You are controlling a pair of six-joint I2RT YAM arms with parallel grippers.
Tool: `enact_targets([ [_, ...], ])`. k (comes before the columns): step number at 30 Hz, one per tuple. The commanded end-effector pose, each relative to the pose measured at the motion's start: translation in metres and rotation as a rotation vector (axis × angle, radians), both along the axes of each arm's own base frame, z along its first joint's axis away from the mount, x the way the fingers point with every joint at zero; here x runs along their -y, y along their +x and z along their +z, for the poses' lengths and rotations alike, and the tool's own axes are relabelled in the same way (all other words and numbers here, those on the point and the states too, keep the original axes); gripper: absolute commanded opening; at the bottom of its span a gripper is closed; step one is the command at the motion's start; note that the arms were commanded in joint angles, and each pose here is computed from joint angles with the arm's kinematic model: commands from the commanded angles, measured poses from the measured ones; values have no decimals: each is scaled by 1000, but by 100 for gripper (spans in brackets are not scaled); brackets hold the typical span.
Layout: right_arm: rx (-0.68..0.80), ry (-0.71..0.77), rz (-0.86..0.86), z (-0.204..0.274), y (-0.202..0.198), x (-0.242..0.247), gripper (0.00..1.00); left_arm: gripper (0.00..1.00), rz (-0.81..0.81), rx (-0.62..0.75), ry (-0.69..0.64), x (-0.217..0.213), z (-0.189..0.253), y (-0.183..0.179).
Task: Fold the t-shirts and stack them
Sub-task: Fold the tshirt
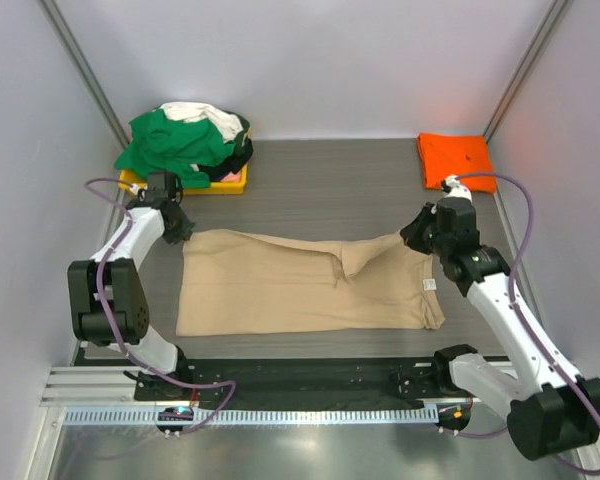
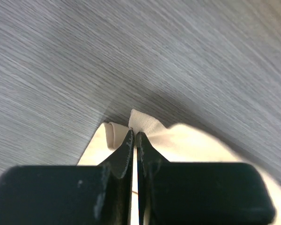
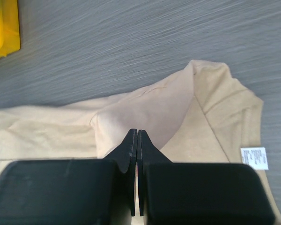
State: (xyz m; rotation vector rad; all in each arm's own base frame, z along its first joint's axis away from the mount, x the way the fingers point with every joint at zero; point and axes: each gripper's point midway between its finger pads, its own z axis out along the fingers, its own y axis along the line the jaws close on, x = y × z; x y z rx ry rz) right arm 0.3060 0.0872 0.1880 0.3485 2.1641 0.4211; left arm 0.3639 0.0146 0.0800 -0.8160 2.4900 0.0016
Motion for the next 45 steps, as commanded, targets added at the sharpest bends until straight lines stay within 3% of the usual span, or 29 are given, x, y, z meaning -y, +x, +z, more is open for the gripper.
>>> enact_targets([
  [1,18,-18,-149,-1,-14,26,1,0,29,83,31,-7,21,4],
  [13,-95,11,-316,-44,-57,48,1,1,146,-4,131,-29,13,-30],
  [15,-107,20,-394,-51,-67,58,1,6,194,-15,150,-35,10,-45],
  [17,-99,73,-437,-58,-75,59,1,22,244,50,139,-38,23,-51],
  [18,-102,87,-444,-62,-78,59,8,38,275,52,141,-44,21,-60],
  [19,-117,108,-461,-70,-82,58,38,67,316,75,142,-49,26,-63],
  [22,-113,130,-482,-74,-87,60,74,78,375,156,130,-61,43,-71],
  [25,-93,134,-474,-64,-83,58,79,77,368,226,115,-61,62,-66],
  [30,-55,169,-339,-47,-59,34,78,70,217,227,69,-27,64,-53],
  [34,-159,175,-253,-70,-47,9,76,68,75,157,74,18,41,-53],
  [38,-341,93,-223,-123,-40,-5,77,67,-49,66,24,60,8,-63],
  [45,-525,-5,-263,-186,-21,-5,79,65,-118,-119,16,75,-45,-84],
])
